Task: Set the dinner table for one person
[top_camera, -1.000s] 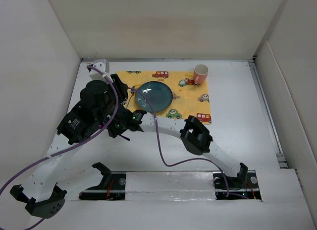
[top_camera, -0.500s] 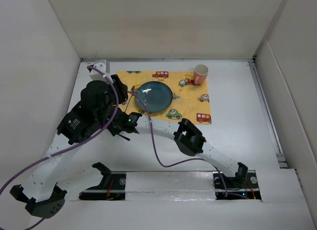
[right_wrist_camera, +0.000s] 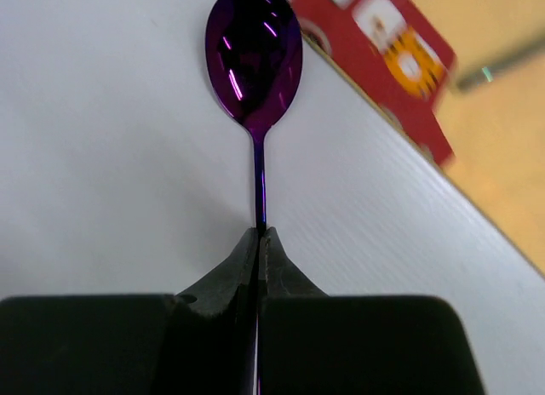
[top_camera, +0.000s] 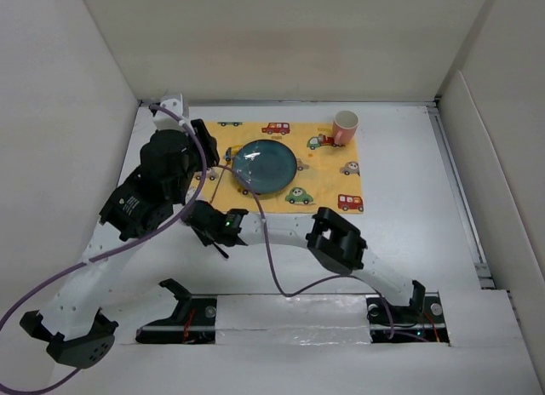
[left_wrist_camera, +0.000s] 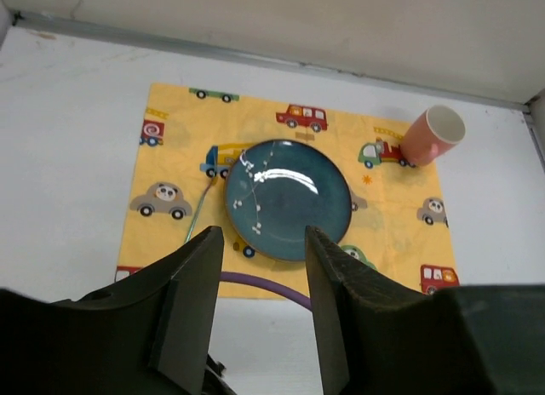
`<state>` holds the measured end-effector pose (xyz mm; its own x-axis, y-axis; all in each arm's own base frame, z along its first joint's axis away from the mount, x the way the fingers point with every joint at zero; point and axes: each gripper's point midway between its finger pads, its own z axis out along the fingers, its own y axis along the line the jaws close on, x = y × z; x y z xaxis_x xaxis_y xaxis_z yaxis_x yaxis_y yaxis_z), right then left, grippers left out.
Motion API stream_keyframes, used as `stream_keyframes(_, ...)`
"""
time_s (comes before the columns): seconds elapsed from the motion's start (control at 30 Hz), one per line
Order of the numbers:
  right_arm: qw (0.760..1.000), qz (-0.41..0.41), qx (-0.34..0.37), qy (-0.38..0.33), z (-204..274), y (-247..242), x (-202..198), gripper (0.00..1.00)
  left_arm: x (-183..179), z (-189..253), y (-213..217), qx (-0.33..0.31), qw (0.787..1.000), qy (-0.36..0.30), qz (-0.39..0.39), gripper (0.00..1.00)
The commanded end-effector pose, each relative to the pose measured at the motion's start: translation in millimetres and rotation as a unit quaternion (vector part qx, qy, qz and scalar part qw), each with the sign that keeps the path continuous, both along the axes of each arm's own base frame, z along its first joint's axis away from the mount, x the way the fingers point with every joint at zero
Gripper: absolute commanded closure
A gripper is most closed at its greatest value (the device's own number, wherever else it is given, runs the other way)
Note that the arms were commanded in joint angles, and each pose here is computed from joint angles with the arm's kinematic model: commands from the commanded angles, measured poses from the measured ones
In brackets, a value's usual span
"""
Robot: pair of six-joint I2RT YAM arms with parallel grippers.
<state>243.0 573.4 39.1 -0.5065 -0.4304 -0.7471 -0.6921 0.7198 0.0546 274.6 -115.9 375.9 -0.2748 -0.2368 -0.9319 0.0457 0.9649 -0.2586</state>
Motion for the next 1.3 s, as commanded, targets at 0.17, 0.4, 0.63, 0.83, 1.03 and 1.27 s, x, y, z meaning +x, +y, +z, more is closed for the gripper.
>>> stream_keyframes(0.17,0.976,-0.142,0.162,0.023,151.7,-98.6,73.5,1.00,16.2,72.3,-6.4,-0.042,0.995,-0.096,0.001,0.56)
stream_keyframes(0.4,0.943,-0.312,0.114,0.021,125.9,-258.8,155.1,1.00,30.4,19.4,-81.2,-0.060,0.989,-0.001,-0.133,0.51)
stream_keyframes(0.63,0.924,-0.375,0.070,0.043,79.4,-333.0,207.7,1.00,42.2,-47.3,-115.8,-0.071,0.980,0.071,-0.171,0.51)
stream_keyframes(0.83,0.916,-0.394,0.038,0.061,46.9,-352.9,231.4,1.00,59.9,-73.8,-125.5,-0.054,0.981,0.092,-0.165,0.51)
stream_keyframes(1.03,0.909,-0.409,0.010,0.077,16.0,-375.4,238.0,1.00,76.6,-92.4,-113.8,-0.012,0.988,0.094,-0.123,0.53)
stream_keyframes(1.27,0.907,-0.414,0.004,0.080,11.4,-386.0,228.5,0.74,107.1,-131.3,-75.6,-0.037,0.989,0.125,-0.071,0.60)
